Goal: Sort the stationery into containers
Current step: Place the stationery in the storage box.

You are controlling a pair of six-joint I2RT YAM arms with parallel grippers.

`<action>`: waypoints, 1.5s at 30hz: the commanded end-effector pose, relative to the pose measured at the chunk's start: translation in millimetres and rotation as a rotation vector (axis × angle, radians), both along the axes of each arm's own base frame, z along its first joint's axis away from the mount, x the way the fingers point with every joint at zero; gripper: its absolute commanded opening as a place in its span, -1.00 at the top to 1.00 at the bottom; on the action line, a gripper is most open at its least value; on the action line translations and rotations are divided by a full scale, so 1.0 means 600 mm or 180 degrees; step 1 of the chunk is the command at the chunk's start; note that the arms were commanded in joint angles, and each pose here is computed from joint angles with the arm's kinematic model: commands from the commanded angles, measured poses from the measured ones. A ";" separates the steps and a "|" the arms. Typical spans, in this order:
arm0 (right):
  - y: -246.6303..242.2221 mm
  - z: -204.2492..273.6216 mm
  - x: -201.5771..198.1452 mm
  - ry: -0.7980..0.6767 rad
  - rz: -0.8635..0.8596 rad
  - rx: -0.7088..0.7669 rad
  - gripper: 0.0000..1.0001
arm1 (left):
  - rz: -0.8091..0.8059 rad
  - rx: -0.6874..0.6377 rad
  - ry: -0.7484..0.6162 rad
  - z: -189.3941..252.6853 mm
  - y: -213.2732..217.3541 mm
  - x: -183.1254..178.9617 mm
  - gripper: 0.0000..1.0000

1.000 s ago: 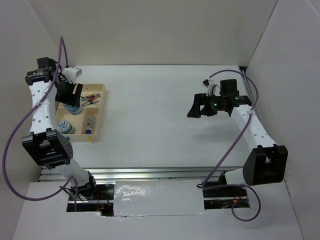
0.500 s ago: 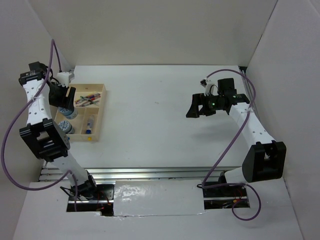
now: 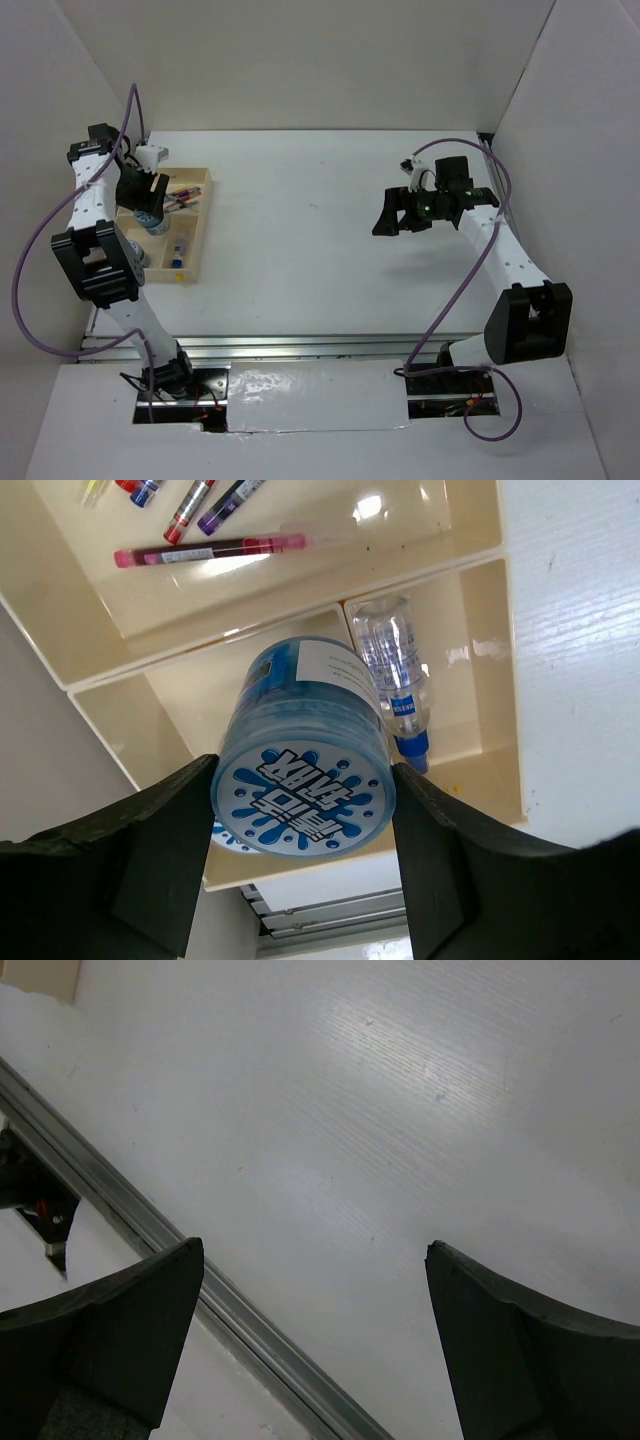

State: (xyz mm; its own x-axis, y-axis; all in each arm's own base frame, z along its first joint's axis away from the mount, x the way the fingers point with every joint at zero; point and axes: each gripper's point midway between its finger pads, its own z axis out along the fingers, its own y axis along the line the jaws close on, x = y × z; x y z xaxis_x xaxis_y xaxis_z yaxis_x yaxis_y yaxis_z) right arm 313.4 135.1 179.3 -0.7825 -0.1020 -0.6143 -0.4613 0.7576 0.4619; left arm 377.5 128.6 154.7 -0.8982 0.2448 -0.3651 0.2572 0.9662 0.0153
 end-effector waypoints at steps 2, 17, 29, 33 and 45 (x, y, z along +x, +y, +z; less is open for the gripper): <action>0.001 0.009 0.001 -0.0042 0.0036 -0.0028 -0.95 | 0.0065 0.0062 -0.0030 -0.013 0.007 0.015 0.40; 0.006 0.008 0.005 0.0012 0.0064 -0.0021 -0.95 | 0.0160 0.0141 -0.0018 -0.018 0.050 0.002 0.45; 0.002 0.003 0.003 0.0000 0.0039 -0.0048 -0.95 | 0.0026 0.0092 0.0048 -0.044 0.008 0.006 0.45; 0.002 0.003 0.003 -0.0003 0.0040 -0.0054 -0.95 | 0.0017 0.0083 0.0019 -0.046 0.002 0.014 0.33; 0.001 0.003 0.002 -0.0001 0.0031 -0.0060 -0.95 | 0.0054 0.0112 0.0032 -0.055 0.002 0.014 -0.32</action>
State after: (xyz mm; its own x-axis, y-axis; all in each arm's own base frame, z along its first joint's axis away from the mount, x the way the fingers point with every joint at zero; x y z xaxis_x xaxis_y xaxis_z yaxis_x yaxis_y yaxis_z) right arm 313.1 133.6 169.7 -0.8030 -0.1082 -0.5861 -0.4425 0.7670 0.4646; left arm 381.5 131.1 117.2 -0.9107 0.2588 -0.3220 0.2591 0.9649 0.0427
